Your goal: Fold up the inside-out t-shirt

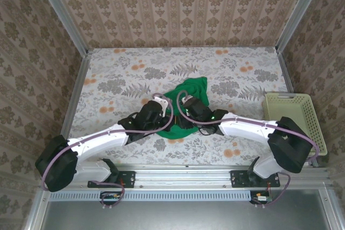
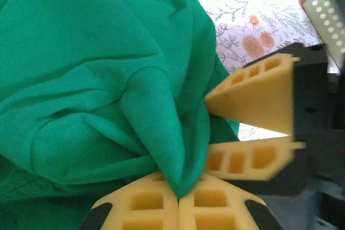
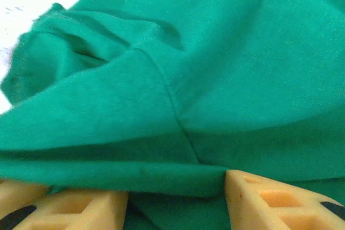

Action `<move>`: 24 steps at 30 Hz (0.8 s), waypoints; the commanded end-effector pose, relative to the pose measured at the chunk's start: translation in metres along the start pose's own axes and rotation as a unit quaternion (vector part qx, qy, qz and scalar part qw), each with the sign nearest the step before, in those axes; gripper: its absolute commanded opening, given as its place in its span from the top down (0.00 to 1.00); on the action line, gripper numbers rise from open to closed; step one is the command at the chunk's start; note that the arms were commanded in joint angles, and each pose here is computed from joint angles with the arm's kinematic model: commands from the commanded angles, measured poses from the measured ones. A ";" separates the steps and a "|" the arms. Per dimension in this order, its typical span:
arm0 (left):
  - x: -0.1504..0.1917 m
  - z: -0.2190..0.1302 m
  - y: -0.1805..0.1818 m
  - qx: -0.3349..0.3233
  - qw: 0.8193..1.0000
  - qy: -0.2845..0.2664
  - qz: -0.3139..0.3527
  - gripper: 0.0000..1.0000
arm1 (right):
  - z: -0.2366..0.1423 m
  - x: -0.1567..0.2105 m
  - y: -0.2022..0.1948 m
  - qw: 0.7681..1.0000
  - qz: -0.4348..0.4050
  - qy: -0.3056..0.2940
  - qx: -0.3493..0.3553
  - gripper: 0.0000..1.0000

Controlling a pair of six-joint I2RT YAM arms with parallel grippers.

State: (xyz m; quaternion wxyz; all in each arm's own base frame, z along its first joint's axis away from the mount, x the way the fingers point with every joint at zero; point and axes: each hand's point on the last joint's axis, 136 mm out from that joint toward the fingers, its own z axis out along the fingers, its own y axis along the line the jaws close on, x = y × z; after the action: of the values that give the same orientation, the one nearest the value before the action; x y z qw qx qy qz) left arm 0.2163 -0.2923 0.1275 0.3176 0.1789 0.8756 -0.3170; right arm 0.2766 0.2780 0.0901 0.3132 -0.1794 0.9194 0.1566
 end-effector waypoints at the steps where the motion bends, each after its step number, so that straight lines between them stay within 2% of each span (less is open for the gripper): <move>1: -0.018 -0.009 -0.026 0.054 0.998 -0.033 0.014 1.00 | 0.011 -0.008 -0.007 0.999 -0.025 -0.014 0.029 0.48; 5: -0.020 -0.009 -0.020 0.046 0.998 -0.034 0.010 1.00 | 0.017 -0.005 -0.014 0.998 -0.036 -0.008 0.051 0.52; 10: -0.019 -0.011 -0.012 0.036 0.999 -0.034 0.003 1.00 | 0.004 -0.009 -0.019 0.998 -0.027 -0.029 0.056 0.82; 13: -0.018 -0.011 0.000 0.021 0.999 -0.034 -0.007 1.00 | -0.010 -0.012 -0.019 0.998 -0.015 -0.047 0.042 0.95; 15: -0.017 -0.011 0.008 0.018 0.999 -0.033 -0.018 0.99 | -0.017 -0.009 -0.018 0.999 -0.004 -0.050 0.020 0.99; 19: -0.015 -0.010 0.015 0.025 0.999 -0.029 -0.030 0.87 | -0.028 0.000 -0.024 0.997 0.042 -0.055 -0.017 1.00; 24: -0.006 -0.012 0.033 -0.036 0.999 -0.001 -0.004 0.69 | -0.041 0.000 -0.017 0.990 0.082 -0.077 -0.088 1.00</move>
State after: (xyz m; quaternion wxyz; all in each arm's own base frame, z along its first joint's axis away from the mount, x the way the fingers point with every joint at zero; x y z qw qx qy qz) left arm 0.2320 -0.2693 0.1260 0.3229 0.1530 0.8771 -0.3208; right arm 0.2697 0.2343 0.1043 0.3554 -0.1275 0.9025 0.2072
